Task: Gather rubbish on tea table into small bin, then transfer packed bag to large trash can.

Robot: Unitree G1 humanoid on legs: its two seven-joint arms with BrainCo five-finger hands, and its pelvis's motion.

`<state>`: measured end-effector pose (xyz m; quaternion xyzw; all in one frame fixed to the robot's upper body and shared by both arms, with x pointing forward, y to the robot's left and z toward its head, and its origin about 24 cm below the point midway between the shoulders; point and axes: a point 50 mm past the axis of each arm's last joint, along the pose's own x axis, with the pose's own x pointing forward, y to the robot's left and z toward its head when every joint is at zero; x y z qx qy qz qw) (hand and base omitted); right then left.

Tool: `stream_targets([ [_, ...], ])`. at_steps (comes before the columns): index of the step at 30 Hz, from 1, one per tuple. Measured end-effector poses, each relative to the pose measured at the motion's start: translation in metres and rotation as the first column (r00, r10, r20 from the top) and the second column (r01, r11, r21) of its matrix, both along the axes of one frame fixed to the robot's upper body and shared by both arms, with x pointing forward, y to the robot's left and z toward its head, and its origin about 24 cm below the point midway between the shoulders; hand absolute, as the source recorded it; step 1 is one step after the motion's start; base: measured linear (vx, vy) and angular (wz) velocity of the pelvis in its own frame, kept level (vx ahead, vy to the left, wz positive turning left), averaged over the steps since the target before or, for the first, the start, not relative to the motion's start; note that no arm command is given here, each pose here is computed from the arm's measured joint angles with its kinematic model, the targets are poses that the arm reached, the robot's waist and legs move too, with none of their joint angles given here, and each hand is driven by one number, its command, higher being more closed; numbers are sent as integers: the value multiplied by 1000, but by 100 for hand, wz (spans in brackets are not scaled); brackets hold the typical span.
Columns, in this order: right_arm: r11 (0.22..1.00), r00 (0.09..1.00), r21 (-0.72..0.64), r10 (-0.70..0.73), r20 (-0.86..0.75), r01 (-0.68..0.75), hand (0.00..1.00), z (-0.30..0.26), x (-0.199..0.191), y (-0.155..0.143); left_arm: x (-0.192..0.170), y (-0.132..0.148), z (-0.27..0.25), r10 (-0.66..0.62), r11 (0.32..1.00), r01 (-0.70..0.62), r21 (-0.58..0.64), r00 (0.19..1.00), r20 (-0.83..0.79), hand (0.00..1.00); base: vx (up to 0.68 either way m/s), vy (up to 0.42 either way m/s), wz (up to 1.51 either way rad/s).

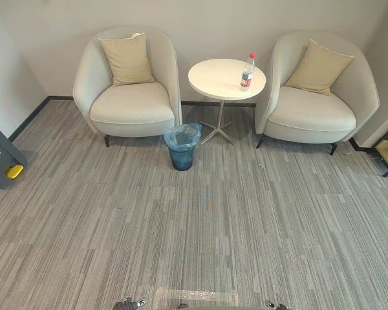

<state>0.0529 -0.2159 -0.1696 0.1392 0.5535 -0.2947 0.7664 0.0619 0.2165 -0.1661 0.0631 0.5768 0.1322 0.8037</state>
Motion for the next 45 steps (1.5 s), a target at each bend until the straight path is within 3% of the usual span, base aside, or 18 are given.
stream_targets([
  [35, 1000, 1000, 2, 5, 17, -5, 0, 1, 8, 0, 11, 2, 1, -116, 993, 117, 23, 993, -27, 0, -29, -37, -6],
  [45, 999, 998, -28, -34, 53, 36, 0, 5, 14, -6, 23, 1, 6, 88, 996, -88, -4, 993, 79, 0, 15, -2, -26],
])
